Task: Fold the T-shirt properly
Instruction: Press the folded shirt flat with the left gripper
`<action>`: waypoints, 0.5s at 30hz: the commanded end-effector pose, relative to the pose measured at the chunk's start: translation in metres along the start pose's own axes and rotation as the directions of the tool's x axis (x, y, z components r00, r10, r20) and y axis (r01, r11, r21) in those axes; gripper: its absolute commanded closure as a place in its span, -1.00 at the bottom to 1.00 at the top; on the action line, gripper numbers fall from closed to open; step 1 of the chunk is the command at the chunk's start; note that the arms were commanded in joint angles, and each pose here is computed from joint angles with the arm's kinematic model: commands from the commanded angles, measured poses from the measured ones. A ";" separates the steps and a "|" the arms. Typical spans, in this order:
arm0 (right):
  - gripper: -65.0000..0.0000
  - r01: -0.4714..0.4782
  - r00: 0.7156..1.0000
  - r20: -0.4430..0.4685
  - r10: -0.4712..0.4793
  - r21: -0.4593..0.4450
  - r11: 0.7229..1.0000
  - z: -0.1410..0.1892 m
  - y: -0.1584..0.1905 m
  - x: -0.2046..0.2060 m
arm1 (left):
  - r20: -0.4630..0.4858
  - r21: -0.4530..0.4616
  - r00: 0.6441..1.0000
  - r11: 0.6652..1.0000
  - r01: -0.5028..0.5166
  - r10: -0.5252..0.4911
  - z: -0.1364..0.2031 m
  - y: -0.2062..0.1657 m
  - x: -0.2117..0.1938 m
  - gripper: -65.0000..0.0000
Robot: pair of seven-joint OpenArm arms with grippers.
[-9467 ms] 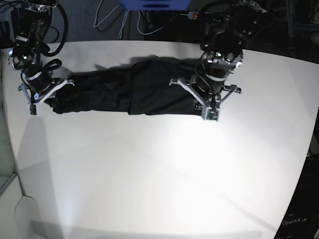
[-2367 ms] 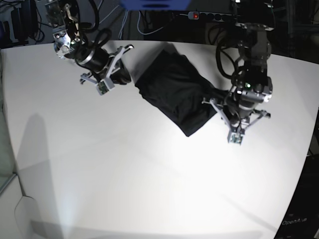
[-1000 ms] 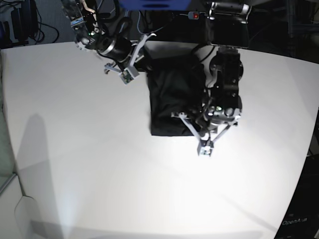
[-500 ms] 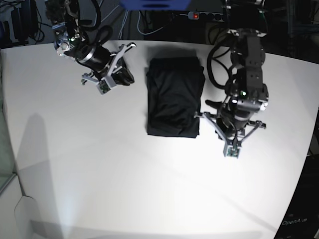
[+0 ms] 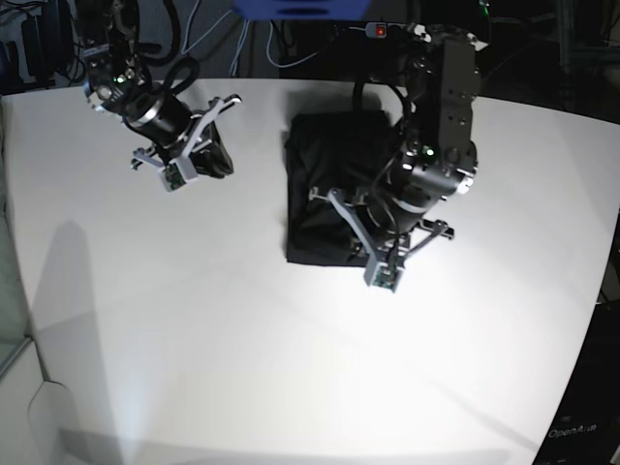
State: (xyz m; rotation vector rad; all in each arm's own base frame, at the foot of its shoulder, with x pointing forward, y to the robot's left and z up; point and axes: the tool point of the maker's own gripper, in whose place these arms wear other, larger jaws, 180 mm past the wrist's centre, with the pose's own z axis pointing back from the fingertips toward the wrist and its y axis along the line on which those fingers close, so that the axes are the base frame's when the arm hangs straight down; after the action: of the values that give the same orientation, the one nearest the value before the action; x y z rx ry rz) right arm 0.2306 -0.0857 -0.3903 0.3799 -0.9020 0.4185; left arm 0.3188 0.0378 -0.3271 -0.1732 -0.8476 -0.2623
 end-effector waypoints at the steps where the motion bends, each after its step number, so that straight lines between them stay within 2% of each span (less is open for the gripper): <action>1: 0.86 0.001 0.999 0.033 -0.001 0.006 1.000 0.004 0.002 0.007 | 0.032 0.015 0.999 1.000 0.007 -0.007 -0.003 0.003 0.013 1.00; 4: 0.86 0.003 1.000 0.029 -0.003 0.007 1.000 0.005 0.003 0.005 | -0.024 0.027 1.000 1.000 0.010 -0.010 -0.021 0.009 0.002 1.00; 9: 0.86 0.005 1.000 0.026 -0.005 0.006 1.000 0.005 0.003 0.004 | 0.025 0.024 1.000 1.000 0.007 -0.007 -0.035 0.010 0.002 1.00; 15: 0.86 0.017 1.000 0.006 -0.017 0.014 1.000 0.008 0.008 -0.006 | -0.014 0.013 1.000 1.000 -0.005 0.005 -0.059 0.011 -0.016 1.00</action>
State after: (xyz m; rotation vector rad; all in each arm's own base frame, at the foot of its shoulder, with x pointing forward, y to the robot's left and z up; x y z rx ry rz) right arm 0.2094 -0.0856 -0.4024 0.3888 -0.8478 0.4067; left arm 0.3391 0.0394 -0.3968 -0.1506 -0.7656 -0.2545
